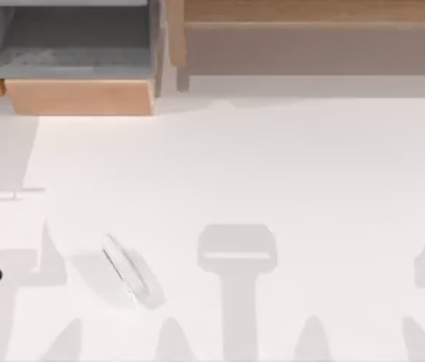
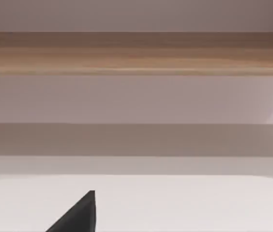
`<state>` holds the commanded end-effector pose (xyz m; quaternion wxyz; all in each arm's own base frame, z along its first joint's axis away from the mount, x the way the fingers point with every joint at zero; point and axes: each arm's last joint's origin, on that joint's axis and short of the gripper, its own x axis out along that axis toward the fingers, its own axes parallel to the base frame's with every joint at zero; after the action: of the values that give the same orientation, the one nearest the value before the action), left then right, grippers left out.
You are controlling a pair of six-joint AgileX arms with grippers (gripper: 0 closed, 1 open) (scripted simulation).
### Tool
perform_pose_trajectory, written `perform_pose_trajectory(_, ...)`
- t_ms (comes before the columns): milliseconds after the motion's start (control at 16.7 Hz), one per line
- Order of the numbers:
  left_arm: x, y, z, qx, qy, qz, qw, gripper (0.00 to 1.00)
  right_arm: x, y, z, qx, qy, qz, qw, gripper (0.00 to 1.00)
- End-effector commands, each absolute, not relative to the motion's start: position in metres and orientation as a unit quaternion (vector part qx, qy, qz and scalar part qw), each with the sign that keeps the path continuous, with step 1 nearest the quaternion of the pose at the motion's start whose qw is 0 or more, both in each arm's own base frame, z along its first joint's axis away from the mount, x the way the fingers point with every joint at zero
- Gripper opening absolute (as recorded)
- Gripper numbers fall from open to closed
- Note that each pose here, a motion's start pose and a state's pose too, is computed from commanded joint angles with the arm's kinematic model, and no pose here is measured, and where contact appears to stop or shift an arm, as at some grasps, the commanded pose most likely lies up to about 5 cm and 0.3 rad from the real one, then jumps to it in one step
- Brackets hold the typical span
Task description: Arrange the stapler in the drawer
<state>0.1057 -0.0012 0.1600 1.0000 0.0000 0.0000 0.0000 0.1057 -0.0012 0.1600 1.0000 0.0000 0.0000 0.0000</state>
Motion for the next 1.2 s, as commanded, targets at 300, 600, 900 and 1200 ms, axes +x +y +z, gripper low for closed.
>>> perform_pose_trajectory(300, 0.107, -0.003, 0.165, -0.022, 0.034, -0.009, 0.999, 1.00, 0.106, -0.001, 0.160, 0.000, 0.000, 0.000, 1.000, 1.00)
perform_pose_trajectory(600, 0.122, -0.015, 0.189, -0.109, 0.187, -0.028, 0.976, 1.00, 0.106, -0.001, 0.160, 0.000, 0.000, 0.000, 1.000, 1.00)
perform_pose_trajectory(900, 0.167, -0.042, 0.216, -0.201, 0.388, -0.004, 0.900, 1.00, 0.106, -0.001, 0.160, 0.000, 0.000, 0.000, 1.000, 1.00)
perform_pose_trajectory(1200, 0.228, -0.092, 0.214, -0.242, 0.554, 0.079, 0.793, 1.00, 0.106, -0.001, 0.160, 0.000, 0.000, 0.000, 1.000, 1.00)
